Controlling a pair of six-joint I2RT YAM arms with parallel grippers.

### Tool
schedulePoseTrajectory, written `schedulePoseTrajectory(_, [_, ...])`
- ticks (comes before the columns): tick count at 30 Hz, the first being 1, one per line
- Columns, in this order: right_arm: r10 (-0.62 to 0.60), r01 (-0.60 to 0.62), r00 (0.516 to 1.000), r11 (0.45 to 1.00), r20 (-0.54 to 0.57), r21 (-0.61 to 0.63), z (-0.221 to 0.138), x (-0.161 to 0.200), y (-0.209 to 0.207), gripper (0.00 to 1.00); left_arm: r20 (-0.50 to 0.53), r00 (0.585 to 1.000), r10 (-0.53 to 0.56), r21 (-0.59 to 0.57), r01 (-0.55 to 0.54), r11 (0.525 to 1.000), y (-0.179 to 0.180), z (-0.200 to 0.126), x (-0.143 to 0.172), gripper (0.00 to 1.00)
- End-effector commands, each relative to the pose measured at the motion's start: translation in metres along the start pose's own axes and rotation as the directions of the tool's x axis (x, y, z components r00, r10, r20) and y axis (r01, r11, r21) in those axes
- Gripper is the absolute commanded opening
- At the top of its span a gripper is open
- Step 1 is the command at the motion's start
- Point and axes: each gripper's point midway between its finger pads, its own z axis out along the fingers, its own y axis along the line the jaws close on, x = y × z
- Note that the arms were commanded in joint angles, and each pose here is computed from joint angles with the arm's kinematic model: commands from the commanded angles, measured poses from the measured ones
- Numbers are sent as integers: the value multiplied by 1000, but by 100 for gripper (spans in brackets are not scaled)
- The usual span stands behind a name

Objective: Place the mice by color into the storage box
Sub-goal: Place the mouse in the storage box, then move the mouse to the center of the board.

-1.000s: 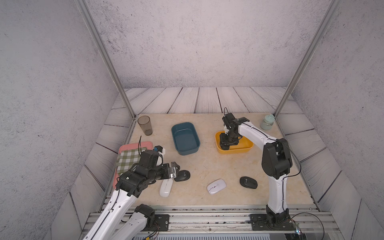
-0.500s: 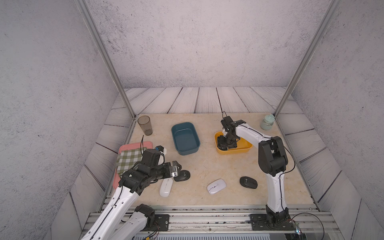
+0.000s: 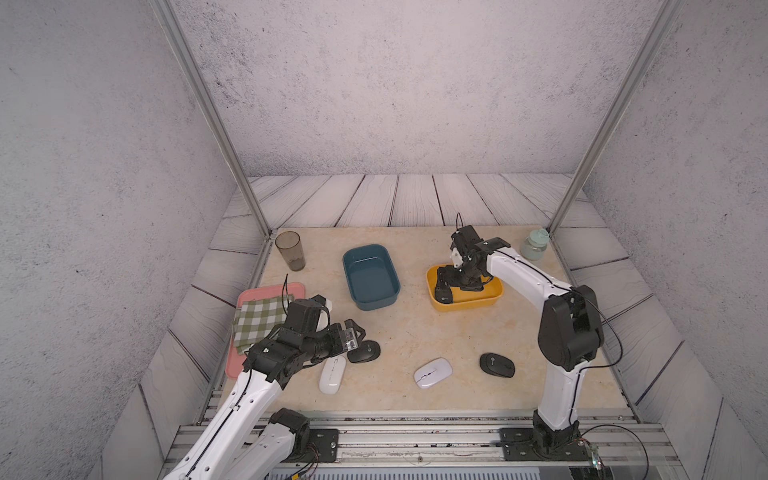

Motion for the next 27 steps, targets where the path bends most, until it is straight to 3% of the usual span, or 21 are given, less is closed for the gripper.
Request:
schedulePoseTrajectory(1, [-56,58,997,998,45,-31,-35,10,7,92,-19,985,-173,96,174,980,-10,11,0,98])
schedulePoseTrajectory(7, [-111,115,992,991,52,-68,-54,39,13,92,-23,893,-450,32,450,892,16,28,11,97])
schedulePoseTrajectory(11, [-128,132,990,988,56,-74,-60,56,14,92,112,846,-521,-50,528,848,53,35,8,89])
schedulePoseTrajectory(12, [-130,134,990,988,56,-78,-61,60,14,92,148,837,-527,-63,540,839,61,37,5,80])
schedulePoseTrajectory(15, [-136,140,989,987,60,-73,-65,68,12,92,212,848,-485,-131,516,846,77,41,-3,41])
schedulePoseTrajectory(18, [-137,141,989,988,58,-64,-67,76,7,92,216,875,-433,-213,475,854,86,48,-7,18])
schedulePoseTrajectory(23, [-135,137,990,989,51,-49,-69,92,-1,92,222,897,-383,-345,439,829,104,51,-9,17])
schedulePoseTrajectory(27, [-133,136,990,990,52,-43,-72,101,-5,92,240,904,-355,-362,422,831,107,55,-18,18])
